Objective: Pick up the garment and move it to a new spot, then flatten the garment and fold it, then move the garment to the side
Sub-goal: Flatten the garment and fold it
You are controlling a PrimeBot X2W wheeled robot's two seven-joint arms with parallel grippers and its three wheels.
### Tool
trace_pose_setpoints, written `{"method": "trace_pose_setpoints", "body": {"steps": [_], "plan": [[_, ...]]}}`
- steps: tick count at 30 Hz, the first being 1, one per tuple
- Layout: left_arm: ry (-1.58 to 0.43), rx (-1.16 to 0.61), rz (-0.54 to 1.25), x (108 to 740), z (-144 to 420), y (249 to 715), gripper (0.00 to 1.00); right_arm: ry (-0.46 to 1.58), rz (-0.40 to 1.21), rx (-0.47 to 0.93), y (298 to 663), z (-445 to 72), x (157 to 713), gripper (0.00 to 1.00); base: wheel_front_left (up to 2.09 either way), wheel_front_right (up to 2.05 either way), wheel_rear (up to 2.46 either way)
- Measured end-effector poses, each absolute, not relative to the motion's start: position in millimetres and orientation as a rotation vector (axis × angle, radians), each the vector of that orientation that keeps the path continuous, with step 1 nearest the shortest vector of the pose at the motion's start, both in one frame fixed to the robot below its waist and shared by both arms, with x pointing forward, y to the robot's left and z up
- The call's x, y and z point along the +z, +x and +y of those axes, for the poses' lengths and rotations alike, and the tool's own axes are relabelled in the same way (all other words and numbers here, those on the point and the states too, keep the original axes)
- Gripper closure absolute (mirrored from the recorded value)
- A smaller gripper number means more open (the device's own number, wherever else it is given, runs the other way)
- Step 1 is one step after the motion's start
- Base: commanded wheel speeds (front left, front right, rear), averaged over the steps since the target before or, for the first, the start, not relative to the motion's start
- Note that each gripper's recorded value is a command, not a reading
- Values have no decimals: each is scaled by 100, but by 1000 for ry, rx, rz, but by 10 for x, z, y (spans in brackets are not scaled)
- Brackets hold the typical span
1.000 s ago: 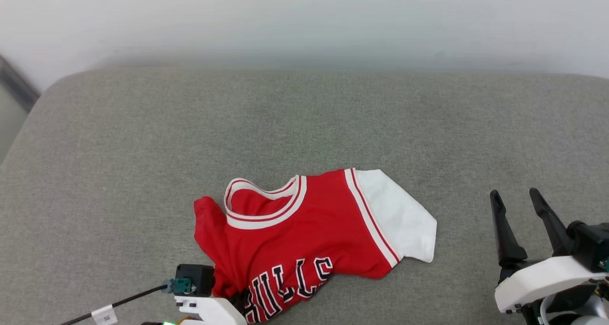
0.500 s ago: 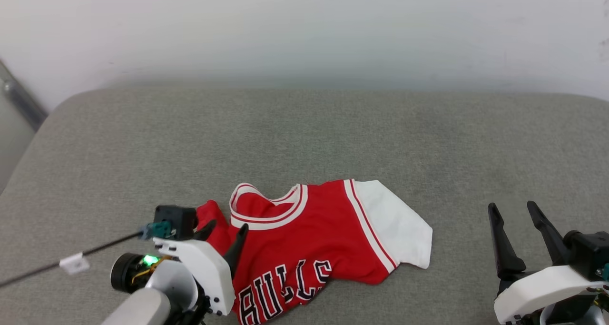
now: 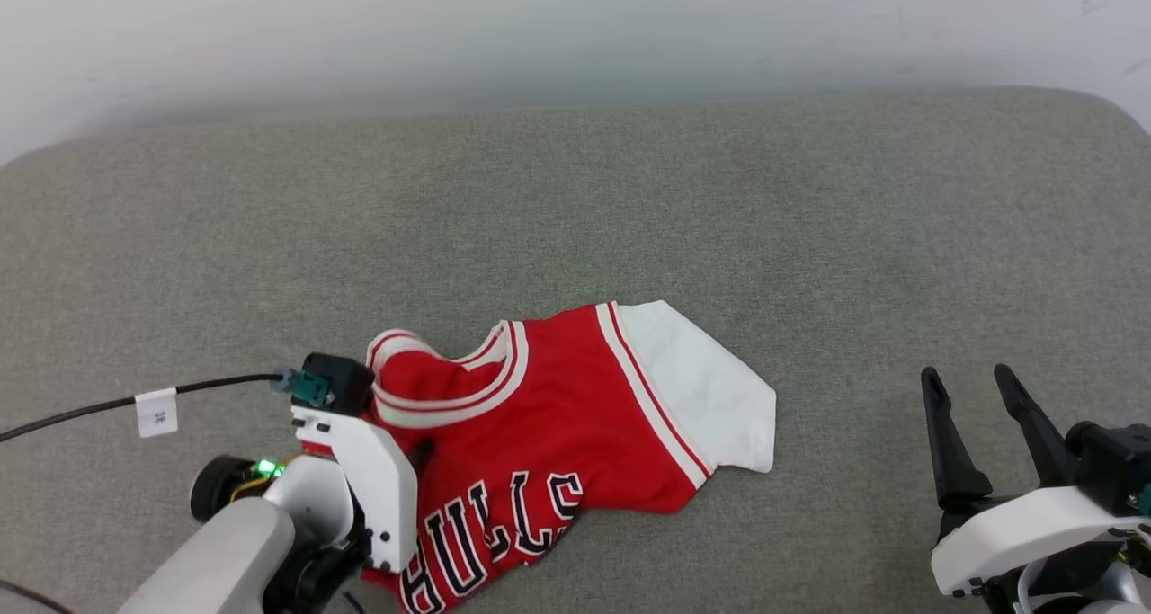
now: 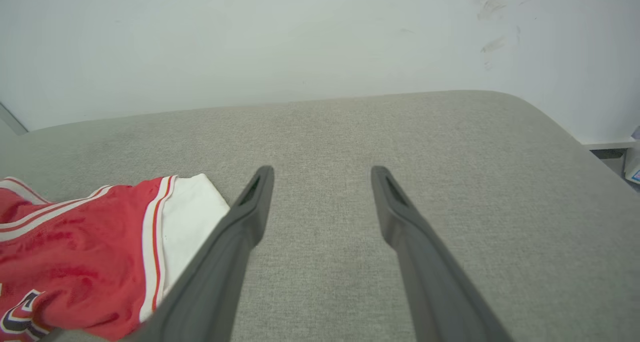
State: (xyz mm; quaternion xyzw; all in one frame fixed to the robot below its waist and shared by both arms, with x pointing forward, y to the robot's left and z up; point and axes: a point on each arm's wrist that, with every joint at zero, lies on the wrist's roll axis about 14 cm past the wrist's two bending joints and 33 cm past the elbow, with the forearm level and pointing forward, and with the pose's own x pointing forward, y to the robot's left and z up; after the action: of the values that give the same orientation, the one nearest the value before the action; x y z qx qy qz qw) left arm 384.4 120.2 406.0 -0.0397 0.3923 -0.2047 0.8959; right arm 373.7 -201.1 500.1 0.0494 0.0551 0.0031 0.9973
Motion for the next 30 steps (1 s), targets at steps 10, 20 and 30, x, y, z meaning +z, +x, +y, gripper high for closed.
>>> {"method": "trace_pose_setpoints", "body": {"steps": [10, 20, 30], "plan": [[89, -615, 409, 4906, 518, 4075, 100, 87, 80, 12, 3732, -2001, 5119, 0, 0, 0, 0], [72, -881, 655, 4232, -222, 3208, 74, 86, 74, 14, 3702, -1994, 5158, 0, 0, 0, 0], [-19, -788, 459, 4575, -130, 3499, 0, 86, 68, 28, 3725, -1952, 5188, 0, 0, 0, 0]]}}
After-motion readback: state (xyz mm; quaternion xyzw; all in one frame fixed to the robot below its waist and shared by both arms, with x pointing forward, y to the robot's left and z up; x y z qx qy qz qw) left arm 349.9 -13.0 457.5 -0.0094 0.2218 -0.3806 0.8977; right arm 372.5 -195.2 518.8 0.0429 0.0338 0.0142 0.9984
